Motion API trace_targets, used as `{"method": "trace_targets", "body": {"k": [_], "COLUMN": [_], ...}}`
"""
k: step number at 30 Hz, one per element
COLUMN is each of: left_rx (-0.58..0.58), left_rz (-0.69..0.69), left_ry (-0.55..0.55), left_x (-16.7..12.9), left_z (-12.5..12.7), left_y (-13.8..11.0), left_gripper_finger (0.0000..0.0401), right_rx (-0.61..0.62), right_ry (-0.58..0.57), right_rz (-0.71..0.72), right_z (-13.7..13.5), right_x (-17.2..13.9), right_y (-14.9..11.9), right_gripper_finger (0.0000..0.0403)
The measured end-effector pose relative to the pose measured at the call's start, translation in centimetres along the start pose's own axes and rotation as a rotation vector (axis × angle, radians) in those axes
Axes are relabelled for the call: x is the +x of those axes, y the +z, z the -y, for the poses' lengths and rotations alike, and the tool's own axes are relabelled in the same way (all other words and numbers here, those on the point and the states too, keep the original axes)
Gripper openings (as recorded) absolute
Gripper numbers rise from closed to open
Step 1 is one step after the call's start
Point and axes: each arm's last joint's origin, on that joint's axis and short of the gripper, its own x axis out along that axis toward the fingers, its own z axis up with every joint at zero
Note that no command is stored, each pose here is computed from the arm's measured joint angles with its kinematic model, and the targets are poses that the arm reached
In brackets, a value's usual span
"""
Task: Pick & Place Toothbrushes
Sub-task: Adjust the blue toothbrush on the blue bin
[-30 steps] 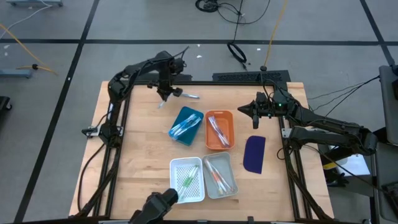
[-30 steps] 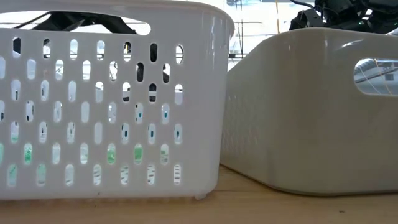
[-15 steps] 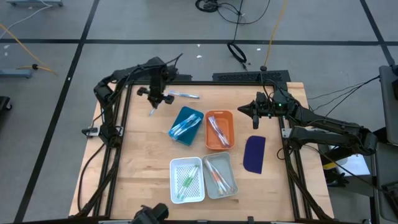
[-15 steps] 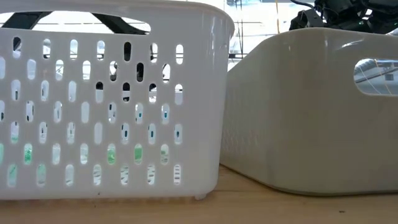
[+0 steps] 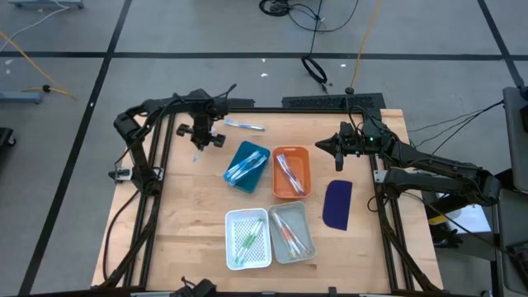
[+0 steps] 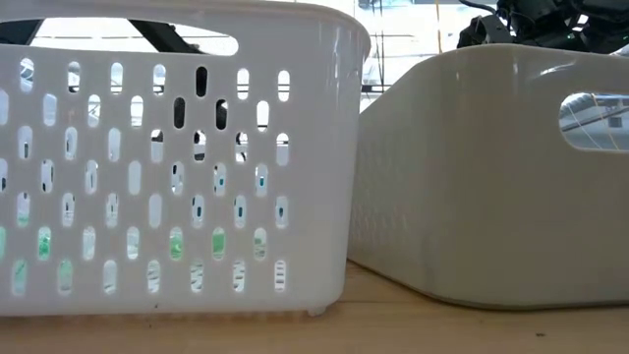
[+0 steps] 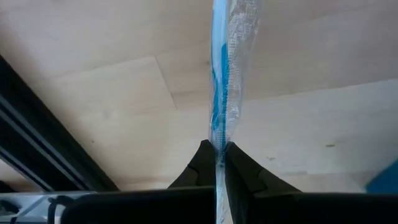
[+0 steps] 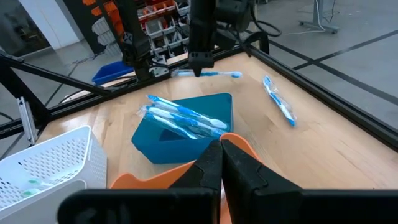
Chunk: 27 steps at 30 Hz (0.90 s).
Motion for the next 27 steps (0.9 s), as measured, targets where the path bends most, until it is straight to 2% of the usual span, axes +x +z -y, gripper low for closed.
{"method": "trace_targets", "body": {"k": [5,11,16,19,21,24,27], "left_rx": [0.007,0.018,0.034,0.034,0.091,0.193,0.231], "left_rz": [-0.008,-0.003,0.095,0.179,0.218,0.197,0.169], "left_ry": [-0.03,-0.014,-0.041,-0.12,-0.188,-0.267,-0.291], "left_x": [1.7,1.6,-0.9,-2.8,-3.4,-3.7,-4.5], "left_z": [0.1,0.6,0.9,1.2,2.1,3.4,4.3], "left_y": [0.0,-0.8,-4.1,-6.8,-8.5,-10.8,-12.4], "left_gripper_finger": [0.0,0.0,0.0,0.0,0.0,0.0,0.0], "right_rx": [0.013,0.015,0.015,0.015,0.015,0.015,0.015], "right_ry": [0.0,0.0,-0.001,-0.002,-0.002,-0.002,-0.002], "right_rz": [0.0,0.0,0.0,0.0,0.0,0.0,0.0], "right_z": [0.0,0.0,0.0,0.0,0.0,0.0,0.0], "right_x": [0.0,0.0,0.0,0.0,0.0,0.0,0.0], "right_y": [0.0,0.0,0.0,0.0,0.0,0.0,0.0], "right_gripper_finger": [0.0,0.0,0.0,0.0,0.0,0.0,0.0]}}
